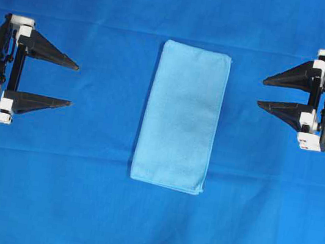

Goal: Fold the light blue towel.

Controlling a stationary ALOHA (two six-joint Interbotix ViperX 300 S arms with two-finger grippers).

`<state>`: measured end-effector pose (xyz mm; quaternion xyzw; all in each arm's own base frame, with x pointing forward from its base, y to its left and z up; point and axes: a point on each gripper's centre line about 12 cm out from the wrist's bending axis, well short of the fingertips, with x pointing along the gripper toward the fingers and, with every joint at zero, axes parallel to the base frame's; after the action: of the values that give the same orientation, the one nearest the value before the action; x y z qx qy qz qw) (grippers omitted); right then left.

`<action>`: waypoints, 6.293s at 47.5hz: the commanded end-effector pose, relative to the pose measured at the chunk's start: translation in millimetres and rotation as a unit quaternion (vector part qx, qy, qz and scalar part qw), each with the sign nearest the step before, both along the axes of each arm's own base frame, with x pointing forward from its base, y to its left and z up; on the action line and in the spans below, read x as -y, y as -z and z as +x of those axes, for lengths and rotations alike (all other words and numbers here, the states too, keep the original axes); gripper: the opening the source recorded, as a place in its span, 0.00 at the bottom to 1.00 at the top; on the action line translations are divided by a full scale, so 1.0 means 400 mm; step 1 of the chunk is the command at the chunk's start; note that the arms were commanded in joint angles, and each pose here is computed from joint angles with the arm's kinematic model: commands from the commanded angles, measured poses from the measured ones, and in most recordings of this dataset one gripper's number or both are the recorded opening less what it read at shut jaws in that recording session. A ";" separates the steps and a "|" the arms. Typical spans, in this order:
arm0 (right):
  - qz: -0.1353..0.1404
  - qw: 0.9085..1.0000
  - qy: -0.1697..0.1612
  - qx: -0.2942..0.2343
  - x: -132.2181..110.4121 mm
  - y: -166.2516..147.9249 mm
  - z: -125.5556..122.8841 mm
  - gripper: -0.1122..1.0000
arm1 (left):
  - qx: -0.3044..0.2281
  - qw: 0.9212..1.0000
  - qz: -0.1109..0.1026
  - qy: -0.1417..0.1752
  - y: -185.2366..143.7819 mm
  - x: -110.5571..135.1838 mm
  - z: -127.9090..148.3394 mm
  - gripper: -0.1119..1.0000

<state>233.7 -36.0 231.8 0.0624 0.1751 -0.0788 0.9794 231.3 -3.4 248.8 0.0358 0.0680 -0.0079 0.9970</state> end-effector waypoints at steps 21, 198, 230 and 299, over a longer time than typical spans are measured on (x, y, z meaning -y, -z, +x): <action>0.014 0.987 0.100 -0.123 0.157 0.061 0.115 0.62 | -0.060 0.994 0.004 -0.092 0.053 -0.143 0.196 0.76; 0.108 0.954 -0.004 -0.279 -0.158 0.269 0.262 0.13 | -0.244 0.968 0.011 0.054 0.361 0.120 0.359 0.13; 0.099 0.962 -0.031 -0.253 -0.197 0.219 0.291 0.64 | -0.210 0.976 0.014 0.060 0.267 0.125 0.359 0.69; 0.045 0.999 -0.002 -0.015 -0.061 0.076 -0.191 0.60 | -0.017 1.000 -0.013 0.008 0.092 0.004 -0.179 0.65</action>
<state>156.5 -10.5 200.3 0.1038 0.2056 -0.0703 0.9706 161.4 -8.4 210.2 0.0240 0.0928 -0.0275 0.9950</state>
